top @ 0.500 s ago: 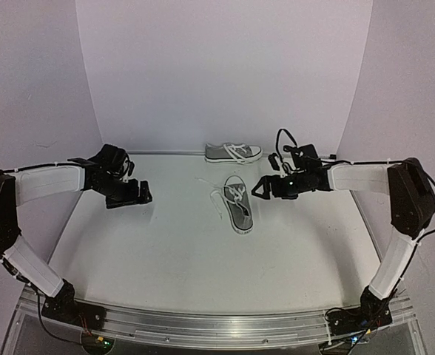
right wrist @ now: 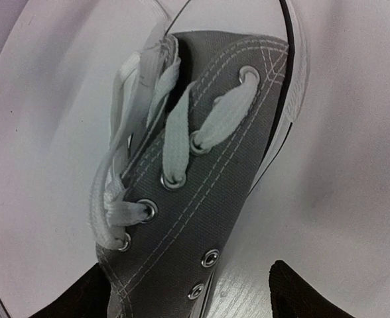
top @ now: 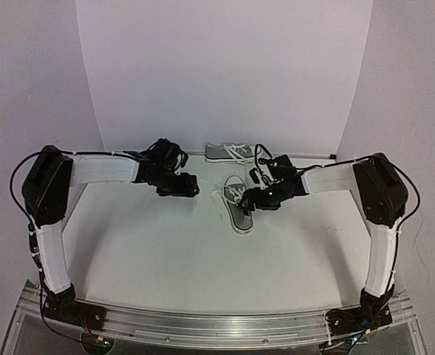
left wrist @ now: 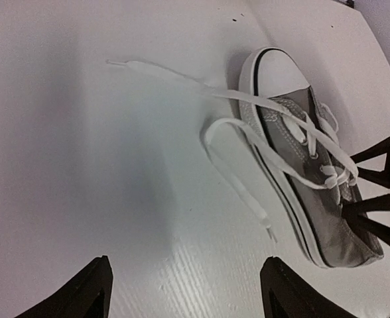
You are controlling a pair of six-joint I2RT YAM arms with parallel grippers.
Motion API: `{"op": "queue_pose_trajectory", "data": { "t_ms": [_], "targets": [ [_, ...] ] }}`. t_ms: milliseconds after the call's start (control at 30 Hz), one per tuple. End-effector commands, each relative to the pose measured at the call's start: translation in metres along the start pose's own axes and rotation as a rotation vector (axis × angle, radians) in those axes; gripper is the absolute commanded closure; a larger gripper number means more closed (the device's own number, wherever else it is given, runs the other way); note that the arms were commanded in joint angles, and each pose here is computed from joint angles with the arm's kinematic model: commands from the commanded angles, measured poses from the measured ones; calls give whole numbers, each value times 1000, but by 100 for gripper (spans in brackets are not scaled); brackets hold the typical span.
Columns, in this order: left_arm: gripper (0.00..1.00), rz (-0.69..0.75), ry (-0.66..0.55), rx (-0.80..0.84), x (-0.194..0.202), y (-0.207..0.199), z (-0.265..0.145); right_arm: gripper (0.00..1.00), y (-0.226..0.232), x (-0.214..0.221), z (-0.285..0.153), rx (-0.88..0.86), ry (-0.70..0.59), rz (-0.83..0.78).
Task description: Tie the shoes
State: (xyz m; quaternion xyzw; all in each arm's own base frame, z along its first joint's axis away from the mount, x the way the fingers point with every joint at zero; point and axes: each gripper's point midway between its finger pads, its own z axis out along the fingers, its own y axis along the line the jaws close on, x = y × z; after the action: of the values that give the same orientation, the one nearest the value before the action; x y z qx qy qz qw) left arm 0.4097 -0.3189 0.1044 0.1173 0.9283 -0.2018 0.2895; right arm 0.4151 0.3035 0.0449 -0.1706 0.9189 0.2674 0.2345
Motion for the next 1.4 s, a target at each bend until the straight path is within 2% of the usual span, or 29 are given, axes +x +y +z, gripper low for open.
{"op": "queue_pose_trajectory", "data": {
  "t_ms": [0, 200, 467, 600, 733, 900, 967, 1033, 1200, 1300, 1367],
  "targets": [
    [24, 75, -67, -30, -29, -33, 32, 24, 4, -9, 1, -1, -37, 19],
    [29, 135, -5, -68, -12, -54, 86, 28, 6, -9, -3, -7, -44, 25],
    [36, 127, 35, -150, 9, -44, 107, 31, 8, -4, -7, -15, -38, 29],
    [42, 132, 67, -191, 21, -36, 112, 33, 10, 1, -9, -26, -36, 36],
    [56, 146, 105, -241, 30, -26, 116, 39, 13, 5, -10, -47, -32, 41],
    [89, 156, 134, -283, 34, -18, 114, 48, 23, 8, -11, -71, -27, 33],
    [99, 154, 133, -290, 31, -18, 106, 54, 28, 10, -10, -82, -23, 29],
    [100, 143, 126, -291, 28, -18, 95, 64, 36, 11, -9, -92, -23, 22],
    [100, 99, 27, -244, 10, -26, 36, 94, 71, 11, -13, -140, -39, 18],
    [100, 76, -16, -231, 7, -25, -2, 100, 108, 6, -23, -196, -80, 23],
    [100, 51, -37, -221, 10, -22, -30, 100, 137, 9, -28, -222, -94, 9]
  ]
}}
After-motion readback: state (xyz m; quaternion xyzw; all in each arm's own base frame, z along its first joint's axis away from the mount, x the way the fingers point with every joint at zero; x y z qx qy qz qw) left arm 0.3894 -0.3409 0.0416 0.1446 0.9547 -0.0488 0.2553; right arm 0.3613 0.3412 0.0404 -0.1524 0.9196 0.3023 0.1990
